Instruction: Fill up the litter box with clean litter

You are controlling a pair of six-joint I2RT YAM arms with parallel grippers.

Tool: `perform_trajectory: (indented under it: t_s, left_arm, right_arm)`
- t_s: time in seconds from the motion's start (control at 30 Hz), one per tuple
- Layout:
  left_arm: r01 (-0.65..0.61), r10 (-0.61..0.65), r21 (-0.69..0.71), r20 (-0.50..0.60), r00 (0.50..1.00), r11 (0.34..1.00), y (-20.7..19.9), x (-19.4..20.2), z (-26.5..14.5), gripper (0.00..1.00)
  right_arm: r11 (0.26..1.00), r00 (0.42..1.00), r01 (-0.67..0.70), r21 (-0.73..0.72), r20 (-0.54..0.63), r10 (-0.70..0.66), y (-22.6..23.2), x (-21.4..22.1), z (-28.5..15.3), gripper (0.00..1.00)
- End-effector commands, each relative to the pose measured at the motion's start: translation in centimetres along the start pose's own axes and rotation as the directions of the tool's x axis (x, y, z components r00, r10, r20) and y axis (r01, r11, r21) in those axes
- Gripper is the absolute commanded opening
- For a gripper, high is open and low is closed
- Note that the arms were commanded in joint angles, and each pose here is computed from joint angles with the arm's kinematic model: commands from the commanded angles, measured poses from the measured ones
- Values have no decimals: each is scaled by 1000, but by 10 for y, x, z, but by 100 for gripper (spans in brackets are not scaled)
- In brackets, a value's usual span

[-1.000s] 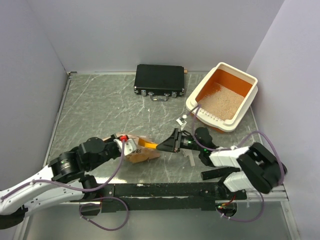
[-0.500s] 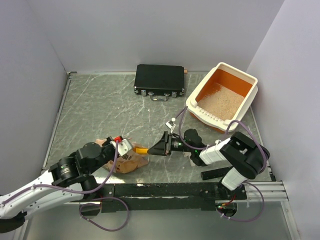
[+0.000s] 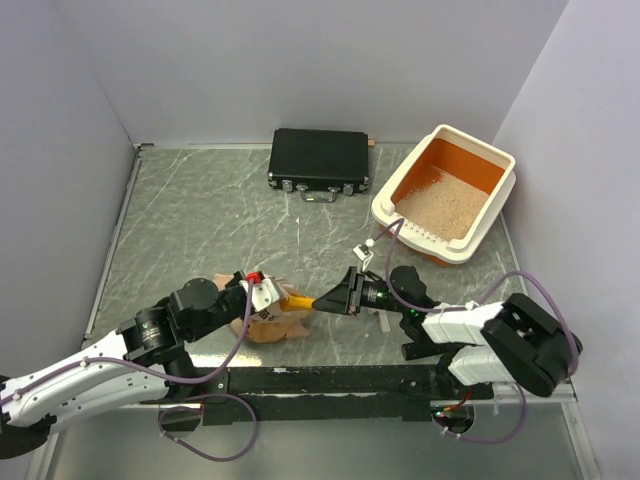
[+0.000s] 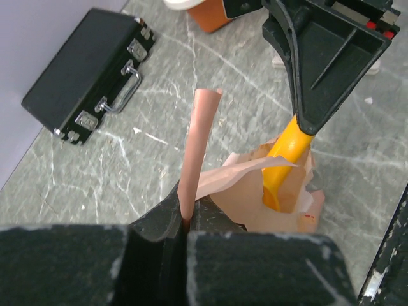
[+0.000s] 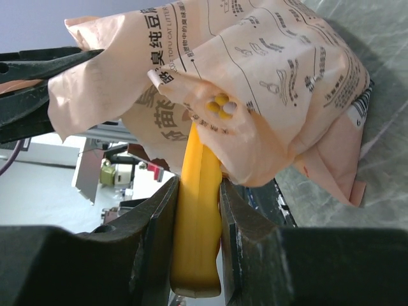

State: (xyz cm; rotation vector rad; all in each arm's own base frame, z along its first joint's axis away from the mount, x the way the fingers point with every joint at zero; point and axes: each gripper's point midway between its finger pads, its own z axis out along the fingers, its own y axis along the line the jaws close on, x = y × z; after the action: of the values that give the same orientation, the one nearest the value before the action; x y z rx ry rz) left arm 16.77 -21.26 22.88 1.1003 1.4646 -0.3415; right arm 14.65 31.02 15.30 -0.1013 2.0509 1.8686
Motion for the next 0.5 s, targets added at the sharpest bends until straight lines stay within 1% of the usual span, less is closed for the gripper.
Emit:
perform_trajectory:
  t_s: [0.0, 0.03, 0.1, 0.17, 0.33, 0.47]
  left_arm:
    - [57, -69, 56, 243, 968, 997, -8, -58, -2, 1]
    - [69, -81, 65, 213, 974, 996, -13, -46, 2, 1]
    - [71, -84, 80, 178, 980, 994, -21, -34, 4, 1]
    - [71, -84, 90, 148, 985, 993, -29, -23, 6, 1]
    - [52, -64, 117, 98, 993, 992, -45, -8, 11, 1]
    - [48, -59, 127, 87, 994, 991, -51, -5, 14, 1]
  right_arm:
    - [996, 994, 83, -33, 80, -80, 16, -11, -12, 0]
    - [994, 991, 102, -37, 93, -98, 20, -13, -16, 0]
    - [996, 991, 86, 9, 101, -87, 11, -11, -20, 0]
    - [995, 988, 98, 1, 118, -97, 17, -11, -25, 0]
    - [996, 987, 83, 20, 135, -85, 16, -9, -33, 0]
    - [998, 987, 67, 17, 144, -68, 17, -5, -39, 0]
